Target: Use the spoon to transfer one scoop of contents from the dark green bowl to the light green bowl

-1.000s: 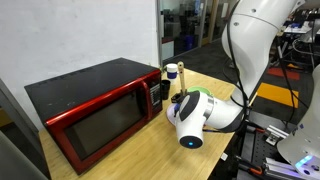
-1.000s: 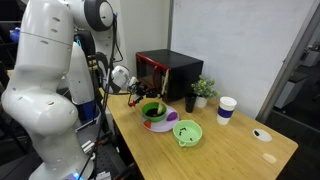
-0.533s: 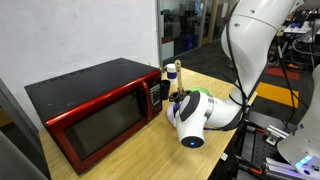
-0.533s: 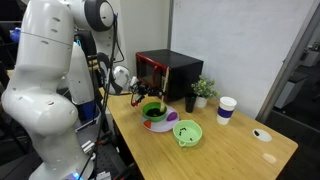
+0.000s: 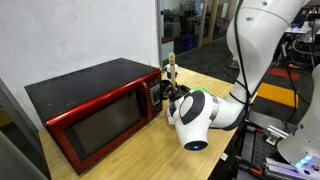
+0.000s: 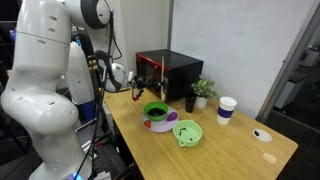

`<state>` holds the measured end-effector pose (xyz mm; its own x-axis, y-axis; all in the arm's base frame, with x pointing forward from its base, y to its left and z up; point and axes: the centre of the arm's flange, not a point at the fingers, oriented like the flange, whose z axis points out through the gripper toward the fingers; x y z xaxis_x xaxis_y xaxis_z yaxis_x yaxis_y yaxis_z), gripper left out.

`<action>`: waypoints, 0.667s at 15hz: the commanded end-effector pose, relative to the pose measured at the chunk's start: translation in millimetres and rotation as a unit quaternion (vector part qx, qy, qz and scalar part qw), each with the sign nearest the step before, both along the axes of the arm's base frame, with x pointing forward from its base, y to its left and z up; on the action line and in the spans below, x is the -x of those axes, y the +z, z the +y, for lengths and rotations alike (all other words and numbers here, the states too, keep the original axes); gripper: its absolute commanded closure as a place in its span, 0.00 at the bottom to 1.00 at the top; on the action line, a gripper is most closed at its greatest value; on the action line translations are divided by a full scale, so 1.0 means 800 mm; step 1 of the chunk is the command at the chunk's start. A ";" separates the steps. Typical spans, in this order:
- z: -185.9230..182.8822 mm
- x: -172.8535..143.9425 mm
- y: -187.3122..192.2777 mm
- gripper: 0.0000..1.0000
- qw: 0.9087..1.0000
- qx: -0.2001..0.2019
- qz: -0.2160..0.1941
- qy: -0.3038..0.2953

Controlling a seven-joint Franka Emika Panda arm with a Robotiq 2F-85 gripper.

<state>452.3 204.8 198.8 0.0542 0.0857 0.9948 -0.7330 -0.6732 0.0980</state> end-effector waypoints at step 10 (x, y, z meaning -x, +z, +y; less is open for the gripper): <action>-0.060 0.044 -0.025 0.94 0.999 0.038 0.035 0.010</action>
<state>429.6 177.5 180.8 0.1120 0.1360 0.9844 -0.7267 -0.6644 0.1745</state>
